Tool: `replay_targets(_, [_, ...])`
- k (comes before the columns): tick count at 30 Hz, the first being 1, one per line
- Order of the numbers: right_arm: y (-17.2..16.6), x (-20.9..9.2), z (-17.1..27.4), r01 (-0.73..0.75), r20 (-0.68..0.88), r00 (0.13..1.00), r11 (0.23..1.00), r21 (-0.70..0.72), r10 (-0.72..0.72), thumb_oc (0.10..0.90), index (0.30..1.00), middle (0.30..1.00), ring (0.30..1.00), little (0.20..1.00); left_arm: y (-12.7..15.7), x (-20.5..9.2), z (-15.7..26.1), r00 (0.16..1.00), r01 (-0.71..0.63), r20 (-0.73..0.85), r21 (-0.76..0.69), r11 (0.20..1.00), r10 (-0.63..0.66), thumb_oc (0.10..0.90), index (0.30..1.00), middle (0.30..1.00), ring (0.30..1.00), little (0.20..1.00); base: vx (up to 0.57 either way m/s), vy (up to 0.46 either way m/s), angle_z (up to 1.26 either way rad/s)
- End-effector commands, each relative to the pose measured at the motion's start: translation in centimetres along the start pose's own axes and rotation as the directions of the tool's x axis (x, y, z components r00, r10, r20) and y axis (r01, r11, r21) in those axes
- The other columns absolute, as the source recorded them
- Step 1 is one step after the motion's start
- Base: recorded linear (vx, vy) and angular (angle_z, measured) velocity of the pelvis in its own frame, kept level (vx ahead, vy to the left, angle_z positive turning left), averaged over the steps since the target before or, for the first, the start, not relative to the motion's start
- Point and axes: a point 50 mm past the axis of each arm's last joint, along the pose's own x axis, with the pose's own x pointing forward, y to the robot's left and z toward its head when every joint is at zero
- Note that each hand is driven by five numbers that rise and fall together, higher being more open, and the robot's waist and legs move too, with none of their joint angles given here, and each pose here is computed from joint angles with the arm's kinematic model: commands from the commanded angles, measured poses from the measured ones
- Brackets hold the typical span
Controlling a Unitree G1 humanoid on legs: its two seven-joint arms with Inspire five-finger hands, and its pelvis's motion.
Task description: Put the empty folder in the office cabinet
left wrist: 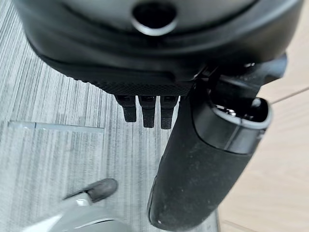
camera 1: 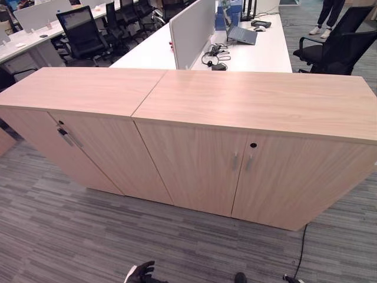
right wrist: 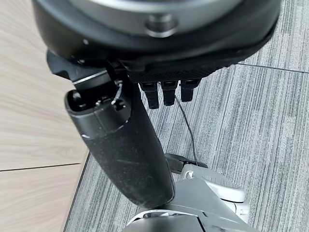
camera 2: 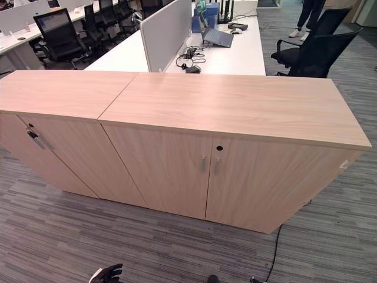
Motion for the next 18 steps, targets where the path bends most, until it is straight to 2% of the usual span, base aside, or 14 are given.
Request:
replay_targets(1, [-1.1,0.5,3.3,0.036,0.083,0.996,0.999,0.028,-0.038,0.8,0.9,0.9,0.9,0.9,0.9,0.8,2.6,0.997,-0.039,0.067,0.043,0.998,0.036,0.8,0.9,0.9,0.9,0.9,0.0,0.0,0.0])
replay_targets(13, [-1.1,0.6,4.3,0.034,0.107,0.994,0.998,0.044,-0.039,0.8,0.9,0.9,0.9,0.9,0.8,0.8,1.6,0.999,-0.048,0.021,0.078,0.996,0.047,0.8,0.9,0.9,0.9,0.9,0.0,0.002,-0.01])
replay_targets(18, [-0.8,0.6,4.1,0.018,0.101,0.995,1.0,0.016,-0.019,0.8,0.9,0.9,0.9,0.9,0.5,0.7,1.6,1.0,-0.006,0.026,0.063,0.998,0.005,0.8,0.9,0.9,0.9,0.9,0.0,0.003,-0.01])
